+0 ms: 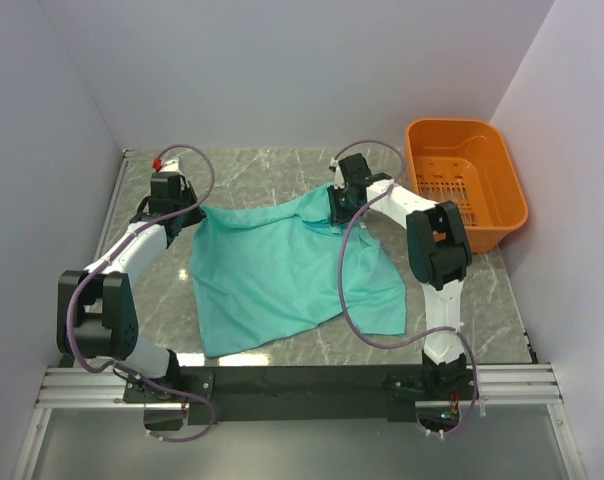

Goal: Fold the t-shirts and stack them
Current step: Flatten the tshirt out

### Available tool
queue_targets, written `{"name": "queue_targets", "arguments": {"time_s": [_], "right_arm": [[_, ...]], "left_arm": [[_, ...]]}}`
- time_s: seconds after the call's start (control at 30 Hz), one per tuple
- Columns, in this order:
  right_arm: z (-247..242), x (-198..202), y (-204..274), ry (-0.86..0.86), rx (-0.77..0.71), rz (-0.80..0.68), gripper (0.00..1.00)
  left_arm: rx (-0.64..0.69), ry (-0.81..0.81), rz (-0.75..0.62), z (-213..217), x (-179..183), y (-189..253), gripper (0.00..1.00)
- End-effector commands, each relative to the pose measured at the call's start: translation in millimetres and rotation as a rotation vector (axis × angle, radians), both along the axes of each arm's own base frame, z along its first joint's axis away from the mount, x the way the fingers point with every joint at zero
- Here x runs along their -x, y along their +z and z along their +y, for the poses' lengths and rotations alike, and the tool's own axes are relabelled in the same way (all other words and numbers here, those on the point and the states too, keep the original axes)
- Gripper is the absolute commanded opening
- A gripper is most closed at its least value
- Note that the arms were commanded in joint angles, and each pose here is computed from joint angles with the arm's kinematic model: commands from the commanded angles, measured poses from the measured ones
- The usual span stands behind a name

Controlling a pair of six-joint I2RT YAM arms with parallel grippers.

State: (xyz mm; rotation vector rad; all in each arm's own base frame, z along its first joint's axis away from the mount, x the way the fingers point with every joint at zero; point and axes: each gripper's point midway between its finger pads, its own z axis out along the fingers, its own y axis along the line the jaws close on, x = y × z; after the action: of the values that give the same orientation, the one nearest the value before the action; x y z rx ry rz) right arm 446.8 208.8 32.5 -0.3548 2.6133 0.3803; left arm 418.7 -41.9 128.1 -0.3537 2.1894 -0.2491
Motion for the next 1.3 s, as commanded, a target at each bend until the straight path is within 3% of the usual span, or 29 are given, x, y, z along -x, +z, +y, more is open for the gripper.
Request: {"name": "queue_targets", "arguments": {"time_s": [0.0,0.03,0.13,0.37,0.53,0.67,0.9,1.1,1.27], "right_arm": [[-3,-14,39,-0.015,-0.039,-0.096,0.25],[-5,-15,51,-0.015,-0.054,-0.115,0.17],[-10,-14,70,-0.013,-0.118,-0.137,0.12],[-16,-7,98,0.102,-0.244,-0.139,0.11],[-29,-3,86,0.175,-0.262,-0.094,0.11],[-38,8,72,0.195,-0.25,-0.047,0.18],[-55,10,78,0.176,-0.163,-0.101,0.39],[-47,32,81,0.33,-0.113,-0.107,0.41],[-38,36,55,0.26,-0.015,-0.085,0.41]], "left_arm": [[-0.008,-0.009,-0.087,1,-9,29,0.01],[-0.008,-0.009,-0.086,1,-9,28,0.01],[-0.008,-0.011,-0.086,1,-9,28,0.01],[-0.015,-0.012,-0.086,2,-8,29,0.01],[-0.019,-0.014,-0.085,2,-8,28,0.01],[-0.019,-0.014,-0.086,2,-8,29,0.01],[-0.015,-0.014,-0.092,2,-8,31,0.01],[-0.007,-0.023,-0.1,-1,-8,34,0.01],[-0.003,-0.026,-0.104,-1,-8,36,0.01]]}}
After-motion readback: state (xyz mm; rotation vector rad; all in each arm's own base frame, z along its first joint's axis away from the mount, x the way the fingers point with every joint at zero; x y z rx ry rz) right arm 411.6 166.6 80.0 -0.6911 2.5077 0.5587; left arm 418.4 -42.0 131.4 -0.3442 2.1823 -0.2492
